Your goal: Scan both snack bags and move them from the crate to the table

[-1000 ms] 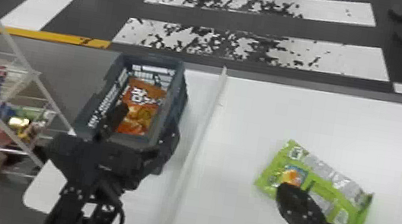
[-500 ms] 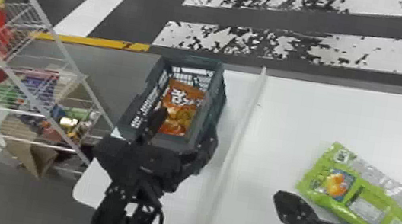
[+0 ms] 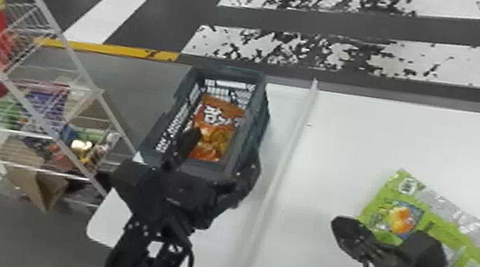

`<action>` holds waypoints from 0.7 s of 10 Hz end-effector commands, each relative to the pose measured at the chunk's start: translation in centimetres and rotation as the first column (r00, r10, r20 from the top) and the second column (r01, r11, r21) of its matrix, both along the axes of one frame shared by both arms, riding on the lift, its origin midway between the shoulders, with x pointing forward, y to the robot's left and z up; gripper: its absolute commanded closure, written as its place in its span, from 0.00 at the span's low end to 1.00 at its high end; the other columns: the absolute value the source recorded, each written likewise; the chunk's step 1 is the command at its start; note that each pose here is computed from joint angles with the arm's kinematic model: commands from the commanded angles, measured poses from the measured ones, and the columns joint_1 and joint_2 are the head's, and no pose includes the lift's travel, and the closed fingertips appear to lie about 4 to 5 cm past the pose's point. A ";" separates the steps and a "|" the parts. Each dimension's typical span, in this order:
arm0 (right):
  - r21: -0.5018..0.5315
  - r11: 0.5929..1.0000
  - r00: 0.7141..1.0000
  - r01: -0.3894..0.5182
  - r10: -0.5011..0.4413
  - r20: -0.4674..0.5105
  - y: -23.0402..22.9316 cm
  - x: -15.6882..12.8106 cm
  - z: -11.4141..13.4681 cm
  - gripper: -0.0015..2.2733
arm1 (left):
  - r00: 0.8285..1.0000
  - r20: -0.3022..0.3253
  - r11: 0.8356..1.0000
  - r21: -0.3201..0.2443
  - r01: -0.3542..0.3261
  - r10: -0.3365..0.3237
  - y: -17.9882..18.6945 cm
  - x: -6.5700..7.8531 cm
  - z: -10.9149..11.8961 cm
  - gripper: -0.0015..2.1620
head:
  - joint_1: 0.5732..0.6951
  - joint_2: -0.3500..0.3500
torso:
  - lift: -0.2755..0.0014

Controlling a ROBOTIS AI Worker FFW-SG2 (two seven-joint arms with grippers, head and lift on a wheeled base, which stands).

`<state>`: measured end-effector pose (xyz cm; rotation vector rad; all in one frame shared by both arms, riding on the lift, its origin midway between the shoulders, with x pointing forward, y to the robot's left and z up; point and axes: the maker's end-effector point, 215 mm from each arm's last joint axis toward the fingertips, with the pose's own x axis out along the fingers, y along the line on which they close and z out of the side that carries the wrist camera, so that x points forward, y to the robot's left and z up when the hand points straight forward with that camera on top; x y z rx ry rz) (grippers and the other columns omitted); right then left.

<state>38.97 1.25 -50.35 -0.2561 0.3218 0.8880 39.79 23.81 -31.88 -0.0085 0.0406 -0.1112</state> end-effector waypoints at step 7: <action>-0.150 0.988 0.999 0.045 -0.046 -0.009 -1.4 3.6 -2.4 0.99 | 1.000 -0.016 1.000 -0.003 0.002 -0.002 0.0 -0.3 -0.3 0.04 | 1.00 0.97 | 0.68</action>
